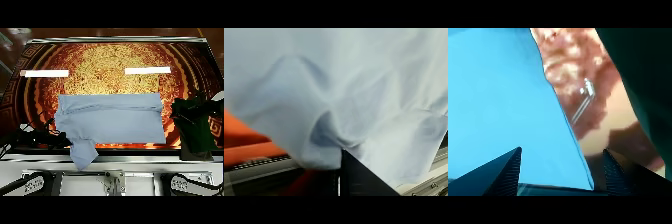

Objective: Fold the shirts.

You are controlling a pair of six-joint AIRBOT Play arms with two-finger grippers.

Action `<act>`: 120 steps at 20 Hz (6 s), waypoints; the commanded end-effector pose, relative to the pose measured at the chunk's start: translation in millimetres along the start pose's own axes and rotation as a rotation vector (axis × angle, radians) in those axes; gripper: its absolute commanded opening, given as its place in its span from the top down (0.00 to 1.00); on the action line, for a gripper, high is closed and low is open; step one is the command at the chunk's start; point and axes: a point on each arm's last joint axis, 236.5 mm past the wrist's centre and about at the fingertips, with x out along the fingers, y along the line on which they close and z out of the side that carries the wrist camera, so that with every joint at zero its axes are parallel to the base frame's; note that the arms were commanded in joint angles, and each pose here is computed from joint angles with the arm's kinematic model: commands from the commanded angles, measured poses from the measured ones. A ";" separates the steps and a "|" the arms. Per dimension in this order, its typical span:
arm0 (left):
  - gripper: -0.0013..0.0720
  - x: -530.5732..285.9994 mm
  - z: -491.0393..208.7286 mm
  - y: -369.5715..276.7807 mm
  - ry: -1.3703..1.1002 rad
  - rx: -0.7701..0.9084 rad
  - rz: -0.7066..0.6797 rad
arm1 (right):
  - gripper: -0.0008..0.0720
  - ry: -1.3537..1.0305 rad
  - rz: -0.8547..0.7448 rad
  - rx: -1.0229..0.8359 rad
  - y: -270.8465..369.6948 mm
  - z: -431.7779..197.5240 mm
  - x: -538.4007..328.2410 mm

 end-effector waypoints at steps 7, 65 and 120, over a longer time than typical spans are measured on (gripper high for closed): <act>0.93 -10.5 0.3 -7.8 -0.025 0.095 -0.001 | 0.13 0.223 0.052 0.018 -7.5 -82.3 55.2; 0.18 -163.6 207.4 -125.9 -0.223 0.357 -0.122 | 0.06 -0.187 0.278 0.132 84.1 127.6 85.5; 0.93 -365.2 123.5 -224.9 -0.883 0.603 -0.100 | 0.88 -0.294 0.569 -0.223 426.3 -16.9 98.6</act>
